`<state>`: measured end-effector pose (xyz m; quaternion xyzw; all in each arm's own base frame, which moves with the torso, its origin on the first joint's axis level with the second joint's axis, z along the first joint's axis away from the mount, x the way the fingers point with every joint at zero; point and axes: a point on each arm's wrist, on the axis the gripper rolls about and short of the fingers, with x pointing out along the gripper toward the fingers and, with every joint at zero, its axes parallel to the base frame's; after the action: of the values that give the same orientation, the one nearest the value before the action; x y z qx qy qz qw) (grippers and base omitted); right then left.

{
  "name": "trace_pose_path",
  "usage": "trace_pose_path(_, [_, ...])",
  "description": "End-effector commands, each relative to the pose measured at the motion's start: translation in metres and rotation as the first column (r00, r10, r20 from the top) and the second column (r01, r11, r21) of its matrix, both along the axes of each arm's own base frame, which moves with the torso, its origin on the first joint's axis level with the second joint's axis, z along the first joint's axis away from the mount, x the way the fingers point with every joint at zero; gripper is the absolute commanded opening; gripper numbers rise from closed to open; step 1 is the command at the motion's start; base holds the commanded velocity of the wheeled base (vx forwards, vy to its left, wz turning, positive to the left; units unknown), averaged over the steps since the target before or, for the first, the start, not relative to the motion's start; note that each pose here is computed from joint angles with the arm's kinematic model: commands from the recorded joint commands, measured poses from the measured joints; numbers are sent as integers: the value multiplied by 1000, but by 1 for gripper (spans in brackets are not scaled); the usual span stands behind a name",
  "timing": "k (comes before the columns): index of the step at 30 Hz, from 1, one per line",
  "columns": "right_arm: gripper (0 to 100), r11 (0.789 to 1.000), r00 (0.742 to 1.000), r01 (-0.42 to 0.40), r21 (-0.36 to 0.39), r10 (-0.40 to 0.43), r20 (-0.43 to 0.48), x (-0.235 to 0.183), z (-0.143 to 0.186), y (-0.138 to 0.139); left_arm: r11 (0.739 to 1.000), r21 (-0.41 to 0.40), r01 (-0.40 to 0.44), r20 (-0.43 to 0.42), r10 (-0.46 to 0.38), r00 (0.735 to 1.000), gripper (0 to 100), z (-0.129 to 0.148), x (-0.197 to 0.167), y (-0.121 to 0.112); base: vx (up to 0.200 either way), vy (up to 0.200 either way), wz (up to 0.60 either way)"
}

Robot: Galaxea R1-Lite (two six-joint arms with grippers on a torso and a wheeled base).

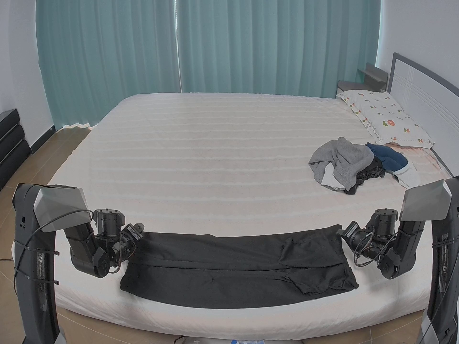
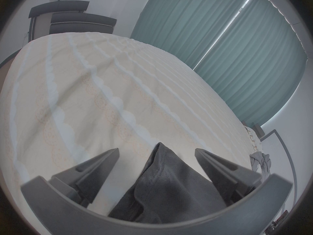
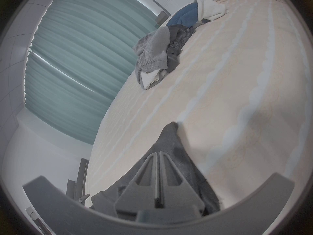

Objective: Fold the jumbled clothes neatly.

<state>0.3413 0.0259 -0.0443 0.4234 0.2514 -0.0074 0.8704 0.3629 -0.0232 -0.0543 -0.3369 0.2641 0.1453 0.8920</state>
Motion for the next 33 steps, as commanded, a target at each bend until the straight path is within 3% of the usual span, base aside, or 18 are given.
trace_pose_path(1, [0,1000,1000,15,0,-15,2,0,0,-5,1000,-1,-2,0,2,1000,100,1,0,0,0,0,0])
trace_pose_path(11, [0,1000,1000,12,1,-12,-3,-2,1,-5,1000,-6,-14,-15,14,1000,100,4,-9,6,0,0,0])
trace_pose_path(12, [100,1000,1000,13,10,-13,-2,-3,2,-6,1000,-14,-12,-12,11,1000,100,12,-14,9,0,0,0])
trace_pose_path(16, [100,1000,1000,10,13,-10,-7,-4,1,-6,998,-54,39,-3,-39,999,100,25,-23,10,0,0,0])
trace_pose_path(19, [100,1000,1000,7,13,-7,-13,-7,0,-5,989,-82,125,-30,-128,991,100,28,-33,9,0,0,0])
trace_pose_path(25, [100,1000,1000,3,13,-3,3,-11,-2,-5,971,11,241,-122,-237,964,100,17,-57,15,0,0,0])
trace_pose_path(29, [100,1000,1000,1,13,-1,1,-12,-2,-4,963,-8,269,-120,-268,956,100,26,-69,20,0,0,0])
trace_pose_path(33, [100,1000,1000,1,13,-1,1,-12,-2,-4,934,-16,357,-123,-357,926,100,32,-85,31,0,0,0])
